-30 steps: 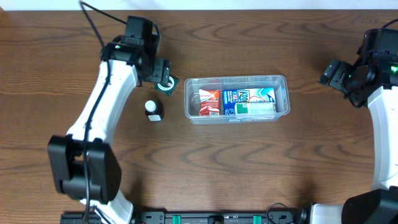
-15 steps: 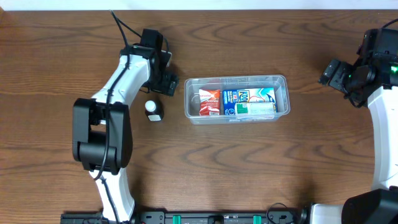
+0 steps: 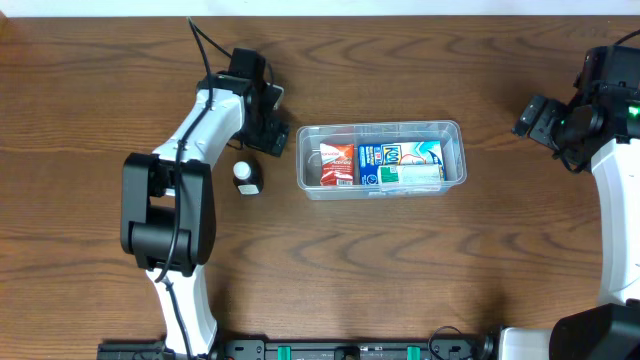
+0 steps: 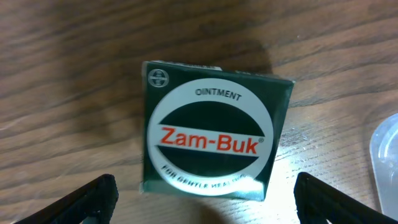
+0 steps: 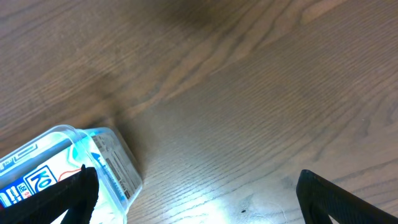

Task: Pack container
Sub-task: 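Move left gripper to the green Zam-Buk box and grasp it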

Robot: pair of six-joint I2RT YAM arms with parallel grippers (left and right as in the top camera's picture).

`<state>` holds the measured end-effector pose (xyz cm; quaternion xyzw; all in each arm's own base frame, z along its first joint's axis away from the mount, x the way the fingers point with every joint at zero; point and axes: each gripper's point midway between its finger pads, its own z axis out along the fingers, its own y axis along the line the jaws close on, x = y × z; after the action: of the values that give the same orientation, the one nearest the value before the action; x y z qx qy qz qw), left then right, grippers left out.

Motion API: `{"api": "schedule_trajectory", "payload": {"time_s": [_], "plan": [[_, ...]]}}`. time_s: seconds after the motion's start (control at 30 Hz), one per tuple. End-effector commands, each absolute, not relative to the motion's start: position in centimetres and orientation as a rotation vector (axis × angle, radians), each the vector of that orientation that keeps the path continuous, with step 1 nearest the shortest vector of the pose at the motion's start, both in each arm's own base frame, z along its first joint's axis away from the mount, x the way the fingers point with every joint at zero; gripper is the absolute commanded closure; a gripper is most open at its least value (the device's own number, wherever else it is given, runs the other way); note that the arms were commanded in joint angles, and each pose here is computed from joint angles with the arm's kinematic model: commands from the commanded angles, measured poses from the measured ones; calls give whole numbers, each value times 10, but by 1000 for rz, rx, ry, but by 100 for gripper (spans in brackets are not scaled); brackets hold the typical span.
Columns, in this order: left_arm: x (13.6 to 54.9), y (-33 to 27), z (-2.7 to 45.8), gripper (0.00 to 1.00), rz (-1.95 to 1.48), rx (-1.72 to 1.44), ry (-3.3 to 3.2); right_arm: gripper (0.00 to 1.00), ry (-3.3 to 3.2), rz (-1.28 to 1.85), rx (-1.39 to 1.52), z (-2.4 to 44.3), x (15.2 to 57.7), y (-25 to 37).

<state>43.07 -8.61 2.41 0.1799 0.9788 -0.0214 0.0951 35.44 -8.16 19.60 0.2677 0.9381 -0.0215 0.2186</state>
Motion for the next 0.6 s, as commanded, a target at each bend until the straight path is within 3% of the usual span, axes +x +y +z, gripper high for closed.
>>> {"api": "schedule_trajectory", "payload": {"time_s": [0.0, 0.23, 0.43, 0.57], "plan": [[428, -87, 10, 9, -68, 588, 2924, 1, 2573, -63, 765, 202, 355, -85], [428, -87, -1, 10, -68, 589, 2939, 1, 2573, -63, 766, 202, 355, -86], [428, -87, -4, 32, -69, 588, 2943, 1, 2573, -63, 765, 202, 355, -85], [427, -87, -4, 33, -73, 516, 2961, 1, 2573, -63, 765, 202, 355, -85]]}}
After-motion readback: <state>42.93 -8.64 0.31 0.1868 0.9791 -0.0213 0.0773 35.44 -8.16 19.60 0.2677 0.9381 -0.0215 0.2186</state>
